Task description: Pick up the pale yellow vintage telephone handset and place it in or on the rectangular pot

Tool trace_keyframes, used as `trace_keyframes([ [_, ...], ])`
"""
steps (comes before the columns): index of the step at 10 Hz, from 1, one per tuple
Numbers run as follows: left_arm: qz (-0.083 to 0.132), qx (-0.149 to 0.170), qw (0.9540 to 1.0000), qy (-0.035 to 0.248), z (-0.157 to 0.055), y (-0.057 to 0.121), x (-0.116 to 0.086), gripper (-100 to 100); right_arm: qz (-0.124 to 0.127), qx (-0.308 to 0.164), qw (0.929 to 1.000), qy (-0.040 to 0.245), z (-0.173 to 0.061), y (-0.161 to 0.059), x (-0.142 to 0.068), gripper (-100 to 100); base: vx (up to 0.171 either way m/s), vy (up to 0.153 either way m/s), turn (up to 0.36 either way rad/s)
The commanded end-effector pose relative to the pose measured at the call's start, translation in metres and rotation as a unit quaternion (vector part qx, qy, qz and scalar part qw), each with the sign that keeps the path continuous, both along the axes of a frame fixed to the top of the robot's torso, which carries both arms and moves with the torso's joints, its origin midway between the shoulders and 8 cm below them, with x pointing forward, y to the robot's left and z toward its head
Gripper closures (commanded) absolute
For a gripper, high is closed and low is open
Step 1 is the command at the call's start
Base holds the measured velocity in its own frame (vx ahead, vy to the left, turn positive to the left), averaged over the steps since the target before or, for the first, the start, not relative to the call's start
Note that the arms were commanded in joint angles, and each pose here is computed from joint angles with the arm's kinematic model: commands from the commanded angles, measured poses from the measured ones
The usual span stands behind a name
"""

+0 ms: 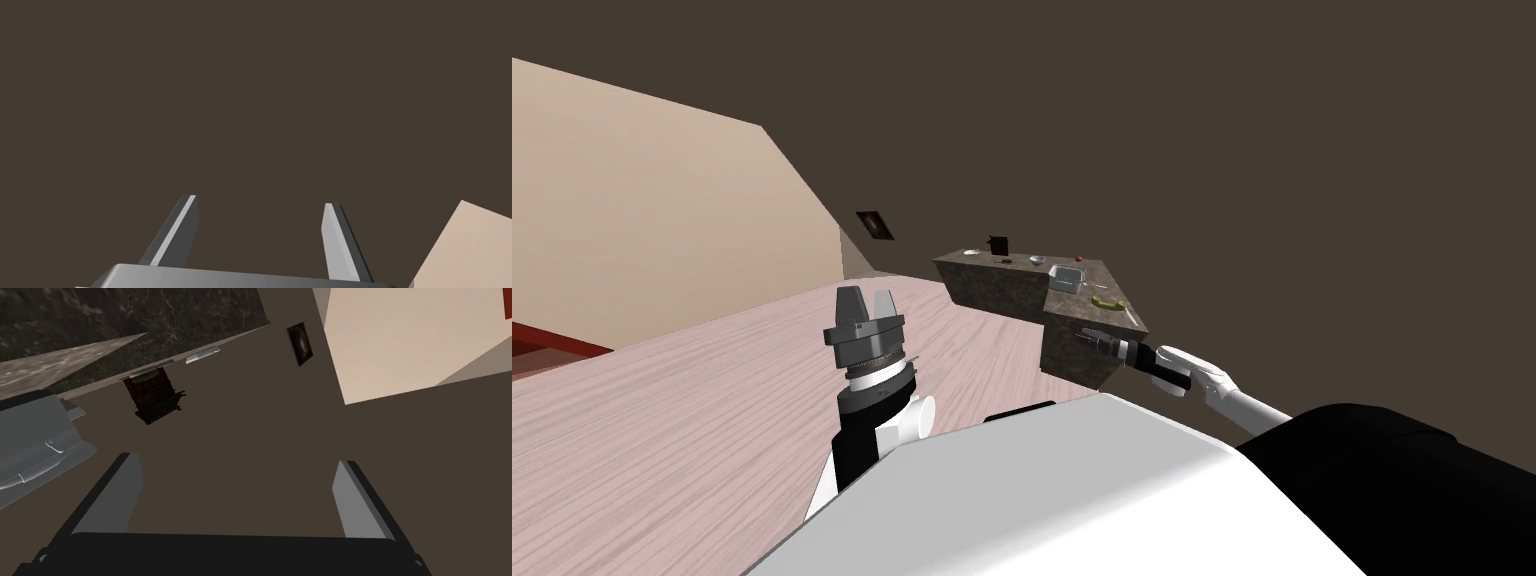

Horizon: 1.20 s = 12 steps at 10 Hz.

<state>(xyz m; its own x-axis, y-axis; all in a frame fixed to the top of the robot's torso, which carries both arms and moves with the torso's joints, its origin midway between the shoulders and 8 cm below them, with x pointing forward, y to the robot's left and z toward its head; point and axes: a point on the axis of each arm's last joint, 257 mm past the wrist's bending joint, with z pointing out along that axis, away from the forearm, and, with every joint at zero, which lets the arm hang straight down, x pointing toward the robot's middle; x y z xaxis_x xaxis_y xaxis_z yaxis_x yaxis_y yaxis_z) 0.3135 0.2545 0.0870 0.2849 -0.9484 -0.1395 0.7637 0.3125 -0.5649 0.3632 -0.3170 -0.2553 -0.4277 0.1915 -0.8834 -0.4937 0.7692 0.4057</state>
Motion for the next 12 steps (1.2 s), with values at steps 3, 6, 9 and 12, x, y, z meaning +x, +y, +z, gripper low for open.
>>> trace_keyframes([
  [3,0.000,0.000,1.0000,0.000,0.000,0.000,0.000,0,0.008,-0.073,0.9970,0.023,-0.018,-0.041,-0.007,-100,0.019,0.008,0.069],
  [6,0.000,0.000,1.0000,0.000,0.000,0.000,0.000,0,0.014,-0.128,0.9907,0.042,-0.030,-0.074,-0.015,-100,0.026,0.008,0.071],
  [9,0.000,0.000,1.0000,0.000,0.000,0.000,0.000,0,0.020,-0.215,0.9732,0.077,-0.050,-0.133,-0.034,-100,0.032,0.003,0.129],
  [12,0.000,0.000,1.0000,0.000,0.000,0.000,0.000,0,0.032,-0.283,0.9536,0.097,-0.044,-0.177,-0.043,-100,0.043,0.005,0.093],
])
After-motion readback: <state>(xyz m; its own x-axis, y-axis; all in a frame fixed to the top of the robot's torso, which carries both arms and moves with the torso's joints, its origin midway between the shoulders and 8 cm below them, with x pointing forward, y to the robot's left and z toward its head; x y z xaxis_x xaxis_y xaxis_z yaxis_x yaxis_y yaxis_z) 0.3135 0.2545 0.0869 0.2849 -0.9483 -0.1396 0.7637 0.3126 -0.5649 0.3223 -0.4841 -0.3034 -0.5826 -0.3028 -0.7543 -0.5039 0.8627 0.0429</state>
